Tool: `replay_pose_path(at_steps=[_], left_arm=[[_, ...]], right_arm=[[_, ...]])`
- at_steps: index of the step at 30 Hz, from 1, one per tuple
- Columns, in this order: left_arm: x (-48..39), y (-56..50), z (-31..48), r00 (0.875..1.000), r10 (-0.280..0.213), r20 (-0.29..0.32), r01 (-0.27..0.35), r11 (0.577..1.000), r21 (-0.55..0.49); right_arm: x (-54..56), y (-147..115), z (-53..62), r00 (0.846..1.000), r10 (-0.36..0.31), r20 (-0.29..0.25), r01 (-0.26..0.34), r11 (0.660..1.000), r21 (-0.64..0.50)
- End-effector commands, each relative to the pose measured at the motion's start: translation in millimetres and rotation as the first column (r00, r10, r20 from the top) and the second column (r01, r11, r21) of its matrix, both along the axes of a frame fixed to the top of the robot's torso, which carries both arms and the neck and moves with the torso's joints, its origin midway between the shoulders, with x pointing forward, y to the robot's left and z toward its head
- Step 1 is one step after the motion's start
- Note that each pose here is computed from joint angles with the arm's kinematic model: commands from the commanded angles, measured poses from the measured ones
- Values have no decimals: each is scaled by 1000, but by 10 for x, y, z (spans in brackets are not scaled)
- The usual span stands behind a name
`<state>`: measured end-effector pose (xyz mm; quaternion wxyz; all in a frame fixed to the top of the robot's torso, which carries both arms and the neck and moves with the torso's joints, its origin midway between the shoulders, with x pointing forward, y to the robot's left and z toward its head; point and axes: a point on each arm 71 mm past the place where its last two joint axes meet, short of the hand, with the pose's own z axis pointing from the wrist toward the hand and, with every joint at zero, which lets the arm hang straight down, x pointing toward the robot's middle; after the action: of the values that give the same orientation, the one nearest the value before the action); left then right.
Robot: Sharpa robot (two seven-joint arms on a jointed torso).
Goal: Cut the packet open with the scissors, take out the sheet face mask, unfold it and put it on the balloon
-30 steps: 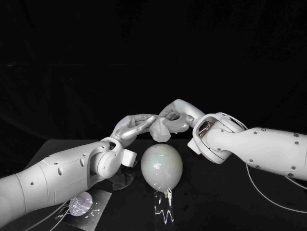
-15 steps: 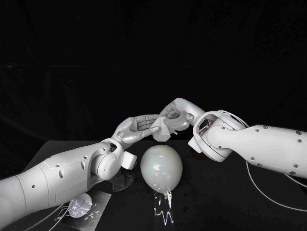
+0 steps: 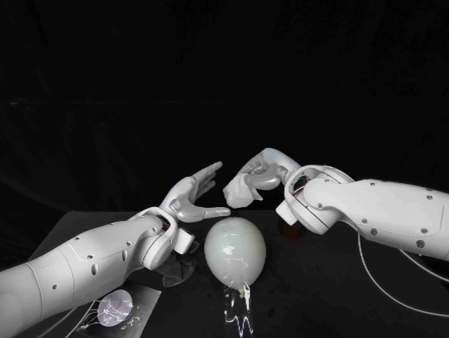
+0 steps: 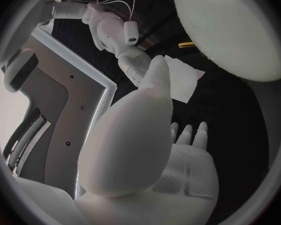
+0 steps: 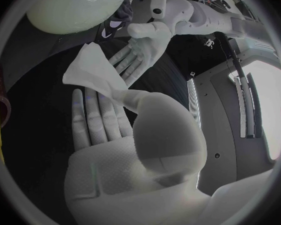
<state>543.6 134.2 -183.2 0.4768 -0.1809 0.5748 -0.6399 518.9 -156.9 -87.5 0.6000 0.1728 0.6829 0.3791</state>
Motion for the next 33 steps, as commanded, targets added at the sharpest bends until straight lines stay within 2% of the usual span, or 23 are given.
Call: replay_pose_path(at_steps=[1, 6, 10, 12, 24, 33], left_arm=[[-34, -51, 49, 980, -21, 198, -3, 993, 122], [-7, -65, 52, 952, -7, 307, -54, 980, 191], [23, -78, 57, 937, 20, 349, -96, 974, 203], [45, -90, 62, 928, 43, 371, -126, 971, 203], [109, -107, 96, 892, 147, 427, -233, 960, 156], [123, -124, 123, 874, 203, 441, -276, 955, 108]], right_arm=[[30, -9, 5, 999, -9, -33, 12, 996, 86], [78, -13, 2, 997, -39, -65, 49, 986, 160], [100, -5, -3, 994, -53, -98, 73, 975, 210], [117, 3, -7, 989, -63, -132, 95, 963, 252], [156, 37, -11, 960, -64, -272, 170, 907, 385], [150, 56, -7, 945, -52, -322, 193, 884, 425]])
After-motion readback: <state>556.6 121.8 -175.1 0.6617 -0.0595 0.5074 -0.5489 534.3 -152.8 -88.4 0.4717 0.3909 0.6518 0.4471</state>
